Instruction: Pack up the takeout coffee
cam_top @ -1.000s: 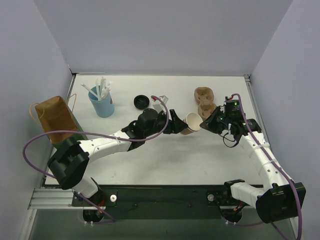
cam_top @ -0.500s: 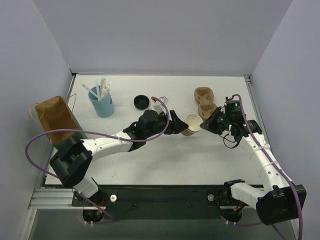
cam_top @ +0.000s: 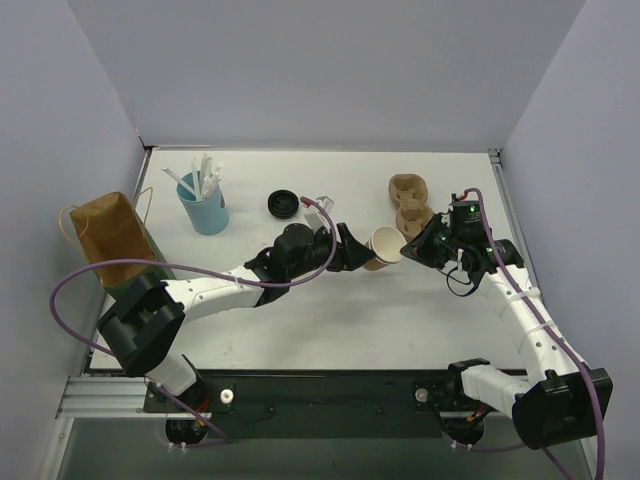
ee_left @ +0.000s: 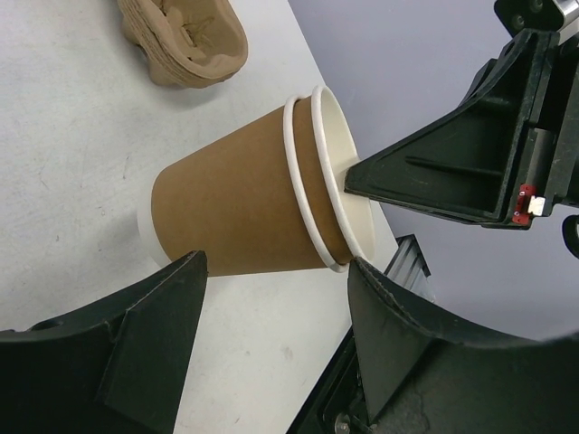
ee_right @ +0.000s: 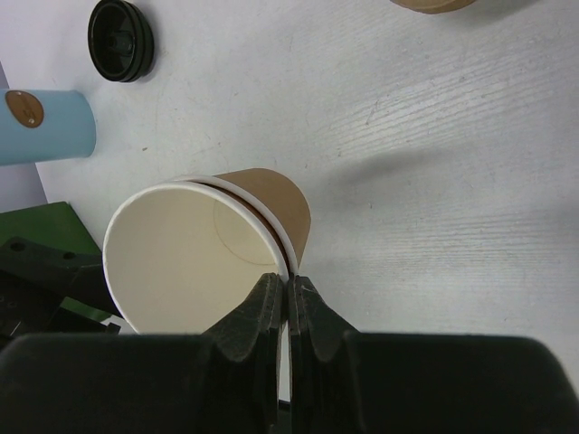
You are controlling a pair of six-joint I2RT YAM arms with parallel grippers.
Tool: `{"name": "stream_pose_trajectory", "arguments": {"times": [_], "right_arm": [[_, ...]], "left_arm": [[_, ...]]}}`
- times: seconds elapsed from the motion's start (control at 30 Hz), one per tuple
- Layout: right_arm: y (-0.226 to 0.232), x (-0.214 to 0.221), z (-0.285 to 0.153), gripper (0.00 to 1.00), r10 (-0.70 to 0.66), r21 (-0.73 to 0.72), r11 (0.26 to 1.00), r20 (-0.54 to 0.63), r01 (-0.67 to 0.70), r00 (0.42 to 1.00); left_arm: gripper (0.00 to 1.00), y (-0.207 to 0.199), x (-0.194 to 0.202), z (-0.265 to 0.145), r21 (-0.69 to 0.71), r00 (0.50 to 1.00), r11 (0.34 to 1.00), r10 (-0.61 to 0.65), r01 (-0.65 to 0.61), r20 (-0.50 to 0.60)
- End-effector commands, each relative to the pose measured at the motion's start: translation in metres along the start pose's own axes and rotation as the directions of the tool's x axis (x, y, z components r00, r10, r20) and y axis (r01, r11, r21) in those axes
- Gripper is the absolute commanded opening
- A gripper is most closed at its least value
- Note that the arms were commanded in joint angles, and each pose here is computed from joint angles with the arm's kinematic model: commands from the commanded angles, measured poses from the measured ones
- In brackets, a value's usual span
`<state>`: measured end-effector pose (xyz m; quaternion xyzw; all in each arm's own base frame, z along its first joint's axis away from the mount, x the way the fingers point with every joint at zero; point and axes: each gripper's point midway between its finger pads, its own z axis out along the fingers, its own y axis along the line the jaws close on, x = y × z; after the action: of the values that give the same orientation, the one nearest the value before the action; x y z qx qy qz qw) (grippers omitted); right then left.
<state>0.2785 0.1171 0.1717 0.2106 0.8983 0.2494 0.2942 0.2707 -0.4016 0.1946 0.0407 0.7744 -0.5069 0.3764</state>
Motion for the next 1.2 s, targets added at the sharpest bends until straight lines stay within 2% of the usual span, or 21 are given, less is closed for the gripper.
{"name": "stream_pose_trajectory", "arguments": {"times": [0.0,0.43,0.87,1.17], "right_arm": [[0.006,-0.003,0.0,0.0,0.003,-0.023,1.0,0.016,-0.003,1.0],[0.008,0.0,-0.002,0.0,0.002,-0.041,0.999,0.012,-0.001,1.0],[0.006,0.004,0.006,0.0,0.006,-0.051,0.999,0.0,-0.006,1.0],[-0.01,0.016,0.023,0.0,0.02,-0.012,1.0,-0.04,-0.02,0.999]], "left_arm": [[0.72,-0.023,-0.018,-0.005,0.072,0.998,0.997,0.011,-0.015,0.06],[0.72,-0.017,-0.019,0.002,0.045,0.998,0.999,0.015,-0.018,0.064],[0.7,0.026,0.006,0.013,-0.122,1.0,0.992,0.03,-0.03,0.001],[0.7,0.038,0.016,0.019,-0.15,0.999,0.988,0.042,-0.046,-0.027]]}}
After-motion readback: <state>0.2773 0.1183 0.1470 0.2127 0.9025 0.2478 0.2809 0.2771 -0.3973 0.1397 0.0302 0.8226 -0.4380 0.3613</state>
